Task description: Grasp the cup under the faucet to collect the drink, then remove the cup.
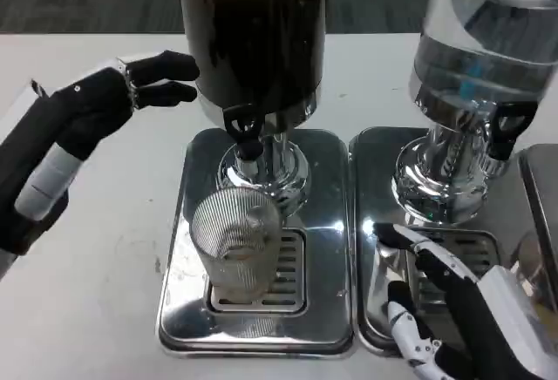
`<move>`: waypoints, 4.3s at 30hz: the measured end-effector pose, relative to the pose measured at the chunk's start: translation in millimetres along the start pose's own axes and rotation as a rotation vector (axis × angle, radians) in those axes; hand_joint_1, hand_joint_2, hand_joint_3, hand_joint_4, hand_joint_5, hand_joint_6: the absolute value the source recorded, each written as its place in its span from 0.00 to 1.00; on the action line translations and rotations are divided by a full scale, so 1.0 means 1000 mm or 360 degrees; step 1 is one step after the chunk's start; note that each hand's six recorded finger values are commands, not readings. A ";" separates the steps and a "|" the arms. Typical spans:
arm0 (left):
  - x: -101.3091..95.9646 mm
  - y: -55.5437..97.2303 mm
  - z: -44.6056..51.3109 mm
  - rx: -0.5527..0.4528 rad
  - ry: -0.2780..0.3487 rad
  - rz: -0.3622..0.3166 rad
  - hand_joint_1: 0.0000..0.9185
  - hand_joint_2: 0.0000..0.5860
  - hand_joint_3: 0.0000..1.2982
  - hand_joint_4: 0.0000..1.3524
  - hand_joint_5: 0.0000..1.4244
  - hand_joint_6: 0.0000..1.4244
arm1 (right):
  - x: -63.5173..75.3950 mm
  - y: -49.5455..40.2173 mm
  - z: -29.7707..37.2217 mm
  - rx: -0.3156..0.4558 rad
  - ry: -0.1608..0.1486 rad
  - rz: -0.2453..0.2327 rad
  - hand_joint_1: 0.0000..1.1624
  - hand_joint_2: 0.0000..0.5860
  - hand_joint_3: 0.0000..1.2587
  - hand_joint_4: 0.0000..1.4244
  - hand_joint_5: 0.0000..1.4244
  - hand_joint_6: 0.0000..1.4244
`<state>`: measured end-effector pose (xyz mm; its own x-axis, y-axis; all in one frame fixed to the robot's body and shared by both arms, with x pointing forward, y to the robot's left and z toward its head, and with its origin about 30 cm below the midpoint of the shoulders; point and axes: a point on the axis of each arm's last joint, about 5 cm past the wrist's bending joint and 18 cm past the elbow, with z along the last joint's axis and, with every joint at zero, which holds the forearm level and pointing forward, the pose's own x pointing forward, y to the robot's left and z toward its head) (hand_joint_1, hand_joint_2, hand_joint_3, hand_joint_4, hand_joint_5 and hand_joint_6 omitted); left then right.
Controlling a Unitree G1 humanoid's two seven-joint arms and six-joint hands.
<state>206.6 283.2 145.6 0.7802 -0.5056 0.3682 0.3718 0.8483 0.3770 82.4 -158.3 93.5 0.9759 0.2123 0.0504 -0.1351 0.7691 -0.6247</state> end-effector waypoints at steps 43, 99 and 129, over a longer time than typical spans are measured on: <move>0.049 0.015 -0.0059 -0.0784 0.0103 -0.0569 0.00 0.11 0.17 0.09 0.13 0.07 | 0.006 0.0141 -0.0010 0.0111 0.0036 -0.0079 0.40 0.98 0.20 0.15 0.11 0.16; 0.053 0.000 0.0124 -0.0276 0.0030 -0.0701 0.00 0.12 0.16 0.08 0.12 0.05 | 0.018 0.0124 -0.0020 0.0220 -0.0042 0.0007 0.38 0.92 0.20 0.16 0.13 0.16; 0.050 -0.002 0.0225 -0.0038 -0.0024 -0.0734 0.00 0.12 0.17 0.10 0.12 0.06 | 0.017 0.0090 -0.0042 0.0306 0.0007 0.0057 0.39 0.71 0.15 0.12 0.11 0.15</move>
<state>233.6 253.1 182.5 0.5234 -0.8331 0.1791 0.6900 0.5376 0.4846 98.4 -150.4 85.5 0.9706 0.2390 0.0270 -0.1994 0.8622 -0.4657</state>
